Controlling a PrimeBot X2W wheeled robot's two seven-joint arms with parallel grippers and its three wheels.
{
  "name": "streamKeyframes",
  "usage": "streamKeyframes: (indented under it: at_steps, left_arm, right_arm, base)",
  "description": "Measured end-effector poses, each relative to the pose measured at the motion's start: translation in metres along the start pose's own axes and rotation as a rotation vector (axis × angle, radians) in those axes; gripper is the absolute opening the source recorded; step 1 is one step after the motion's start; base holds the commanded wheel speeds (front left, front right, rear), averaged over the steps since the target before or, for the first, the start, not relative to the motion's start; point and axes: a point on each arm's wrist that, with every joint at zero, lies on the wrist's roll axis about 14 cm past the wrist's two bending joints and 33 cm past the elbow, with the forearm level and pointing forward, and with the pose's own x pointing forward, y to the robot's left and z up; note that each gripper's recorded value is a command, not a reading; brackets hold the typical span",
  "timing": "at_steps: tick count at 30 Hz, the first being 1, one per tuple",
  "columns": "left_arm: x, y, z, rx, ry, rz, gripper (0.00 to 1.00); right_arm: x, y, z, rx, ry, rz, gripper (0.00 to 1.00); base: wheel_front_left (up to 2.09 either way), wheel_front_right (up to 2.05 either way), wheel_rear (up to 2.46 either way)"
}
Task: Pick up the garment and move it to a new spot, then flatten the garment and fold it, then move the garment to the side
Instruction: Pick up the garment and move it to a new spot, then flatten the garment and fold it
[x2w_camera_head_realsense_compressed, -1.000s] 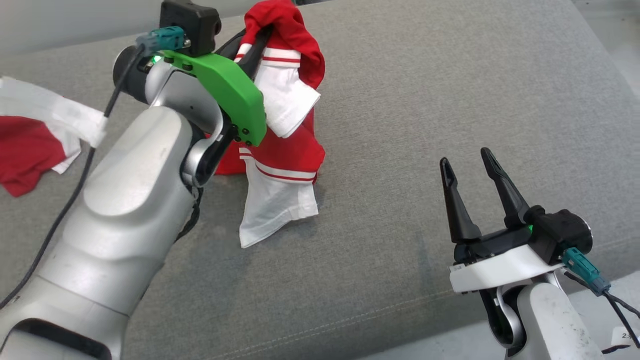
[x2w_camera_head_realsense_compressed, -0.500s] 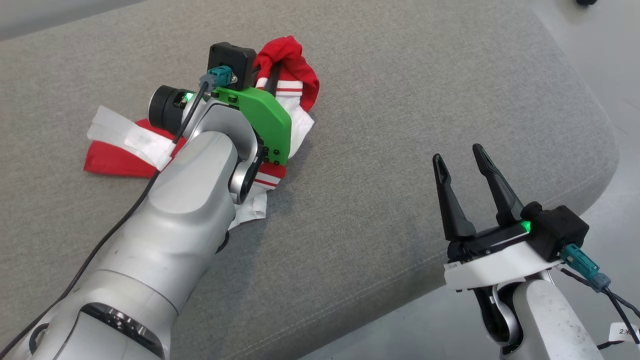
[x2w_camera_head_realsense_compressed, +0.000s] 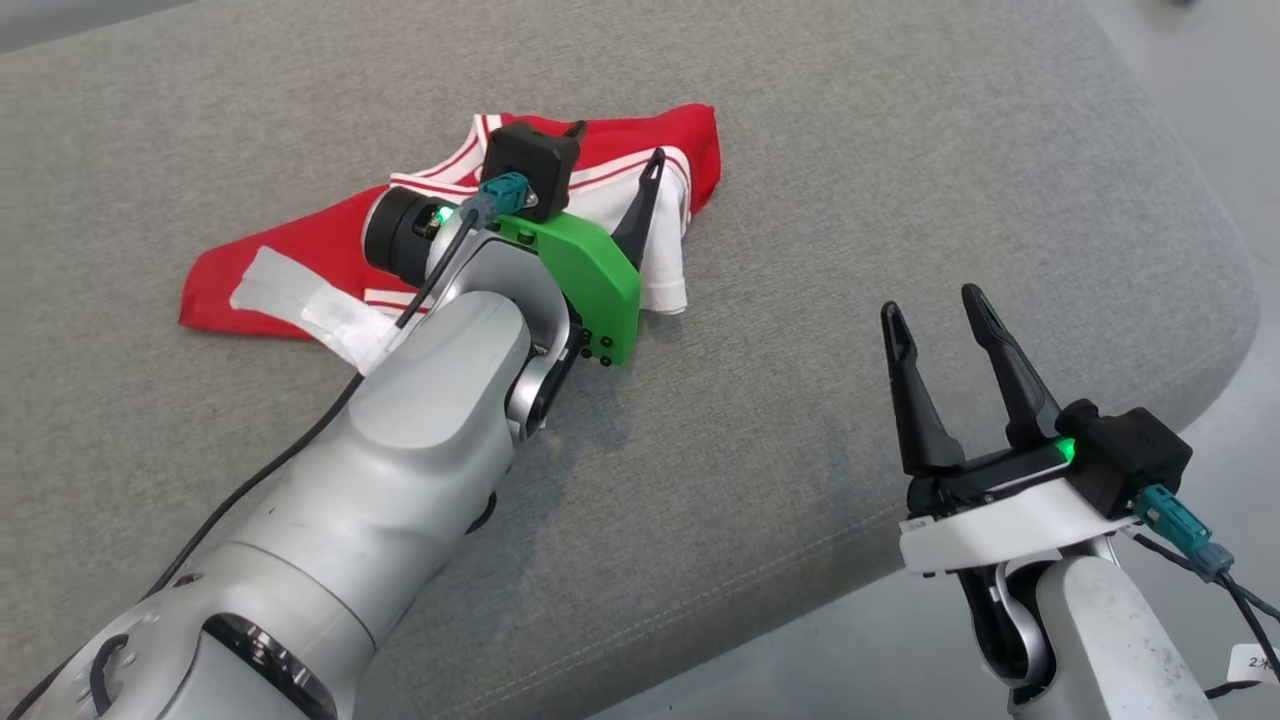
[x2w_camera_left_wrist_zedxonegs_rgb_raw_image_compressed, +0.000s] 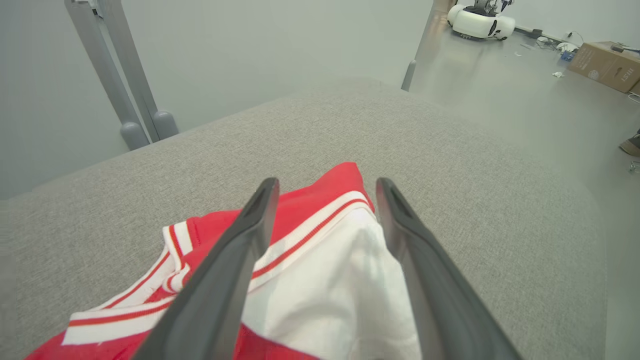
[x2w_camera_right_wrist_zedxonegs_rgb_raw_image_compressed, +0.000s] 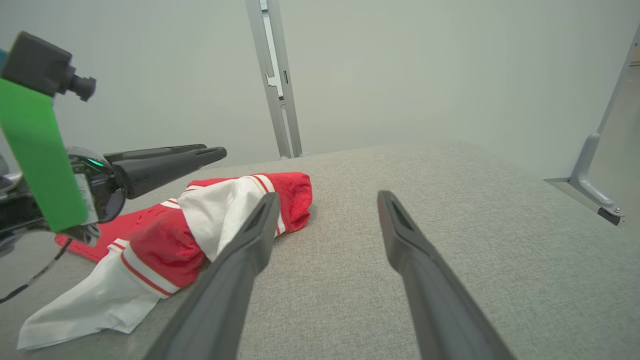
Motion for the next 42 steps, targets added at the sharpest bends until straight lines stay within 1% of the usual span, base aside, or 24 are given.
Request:
streamKeyframes:
  at_steps: [7, 13, 18, 24, 28, 32, 37, 42]
  left_arm:
    - [-0.023, 0.011, 0.010, 0.029, -0.039, 0.032, 1.00]
    - [-0.058, 0.029, -0.013, 0.006, 0.000, 0.117, 1.00]
    - [-0.088, 0.040, -0.027, -0.052, 0.012, 0.204, 1.00]
    - [-0.122, 0.048, -0.029, -0.151, -0.044, 0.315, 1.00]
    - [-0.146, 0.053, -0.043, -0.148, -0.032, 0.372, 1.00]
    - [-0.165, 0.056, -0.066, -0.164, 0.016, 0.421, 1.00]
    - [-0.171, 0.060, -0.087, -0.188, 0.072, 0.451, 1.00]
    - [-0.166, 0.065, -0.095, -0.226, 0.095, 0.463, 1.00]
  right_arm:
    - [0.008, 0.016, 0.004, 0.001, -0.023, 0.051, 1.00]
    - [0.005, 0.027, 0.005, 0.012, -0.029, 0.081, 1.00]
    - [-0.004, 0.033, 0.007, 0.021, -0.030, 0.096, 1.00]
    - [-0.014, 0.040, 0.008, 0.032, -0.032, 0.116, 1.00]
    - [-0.017, 0.046, 0.012, 0.035, -0.043, 0.133, 1.00]
    - [-0.019, 0.052, 0.016, 0.036, -0.055, 0.150, 1.00]
    - [-0.021, 0.053, 0.015, 0.032, -0.052, 0.156, 1.00]
    - [-0.022, 0.050, 0.012, 0.025, -0.039, 0.144, 1.00]
  base:
    - [0.00, 0.00, 0.00]
    - [0.00, 0.00, 0.00]
    - [0.00, 0.00, 0.00]
    - [0.00, 0.00, 0.00]
    - [0.00, 0.00, 0.00]
    - [0.00, 0.00, 0.00]
    - [0.00, 0.00, 0.00]
    - [0.00, 0.00, 0.00]
